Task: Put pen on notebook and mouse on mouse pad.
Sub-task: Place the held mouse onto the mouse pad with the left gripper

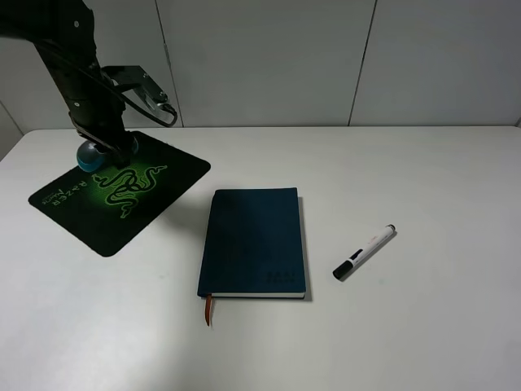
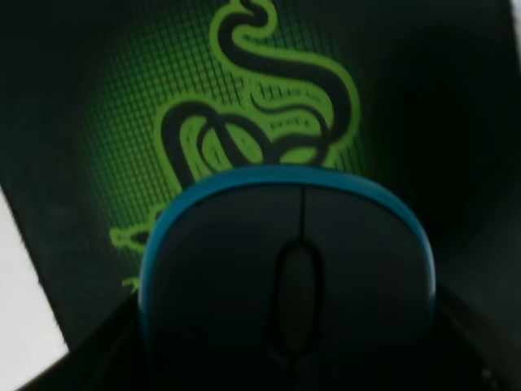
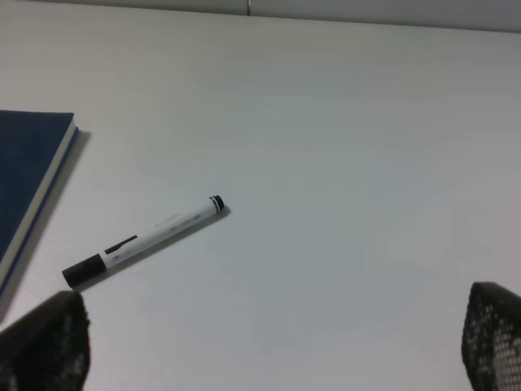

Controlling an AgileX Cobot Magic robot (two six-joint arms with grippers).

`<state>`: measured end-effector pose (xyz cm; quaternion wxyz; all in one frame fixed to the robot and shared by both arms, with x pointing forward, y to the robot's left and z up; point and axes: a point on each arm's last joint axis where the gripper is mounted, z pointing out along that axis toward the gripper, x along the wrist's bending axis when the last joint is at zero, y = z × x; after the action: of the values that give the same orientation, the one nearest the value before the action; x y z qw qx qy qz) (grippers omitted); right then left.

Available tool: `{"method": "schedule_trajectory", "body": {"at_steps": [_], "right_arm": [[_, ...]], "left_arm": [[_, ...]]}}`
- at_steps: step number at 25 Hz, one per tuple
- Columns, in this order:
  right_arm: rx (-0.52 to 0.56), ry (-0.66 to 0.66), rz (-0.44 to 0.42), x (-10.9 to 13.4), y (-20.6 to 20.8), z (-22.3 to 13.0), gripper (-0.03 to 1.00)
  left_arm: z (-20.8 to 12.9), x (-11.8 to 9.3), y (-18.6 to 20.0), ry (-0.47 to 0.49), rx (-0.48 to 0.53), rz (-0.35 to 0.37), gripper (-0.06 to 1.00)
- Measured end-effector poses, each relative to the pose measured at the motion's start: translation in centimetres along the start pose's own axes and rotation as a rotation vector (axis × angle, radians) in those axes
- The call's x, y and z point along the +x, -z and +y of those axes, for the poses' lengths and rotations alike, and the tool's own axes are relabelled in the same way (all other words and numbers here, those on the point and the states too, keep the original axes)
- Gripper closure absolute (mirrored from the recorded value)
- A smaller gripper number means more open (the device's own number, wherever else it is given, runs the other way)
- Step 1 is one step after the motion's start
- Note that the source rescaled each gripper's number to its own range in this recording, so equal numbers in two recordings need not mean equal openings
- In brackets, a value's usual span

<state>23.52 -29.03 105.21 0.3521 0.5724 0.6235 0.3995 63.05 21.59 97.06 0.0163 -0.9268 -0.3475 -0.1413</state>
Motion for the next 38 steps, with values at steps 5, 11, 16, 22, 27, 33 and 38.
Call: {"method": "schedule_trajectory", "body": {"at_steps": [5, 11, 16, 22, 27, 33, 38], "right_arm": [[0.000, 0.000, 0.000, 0.0, 0.0, 0.0, -0.03], [0.000, 0.000, 0.000, 0.0, 0.0, 0.0, -0.03], [0.000, 0.000, 0.000, 0.0, 0.0, 0.0, -0.03], [0.000, 0.000, 0.000, 0.0, 0.0, 0.0, -0.03], [0.000, 0.000, 0.000, 0.0, 0.0, 0.0, -0.03], [0.000, 0.000, 0.000, 0.0, 0.0, 0.0, -0.03], [0.000, 0.000, 0.000, 0.0, 0.0, 0.0, -0.03]], "left_arm": [[0.2, 1.7, -3.0, 0.037, 0.035, -0.017, 0.94], [-0.5, 2.8, -6.2, 0.145, 0.017, -0.084, 0.94], [-0.7, 2.8, -7.9, 0.161, 0.026, -0.101, 0.94], [-0.4, 2.9, -8.7, 0.162, 0.000, -0.089, 0.94], [-0.3, 2.8, -8.7, 0.173, -0.008, -0.098, 0.94], [-0.3, 2.8, -8.7, 0.175, -0.008, -0.100, 0.94], [-0.3, 2.7, -8.7, 0.176, -0.008, -0.101, 0.94]]}}
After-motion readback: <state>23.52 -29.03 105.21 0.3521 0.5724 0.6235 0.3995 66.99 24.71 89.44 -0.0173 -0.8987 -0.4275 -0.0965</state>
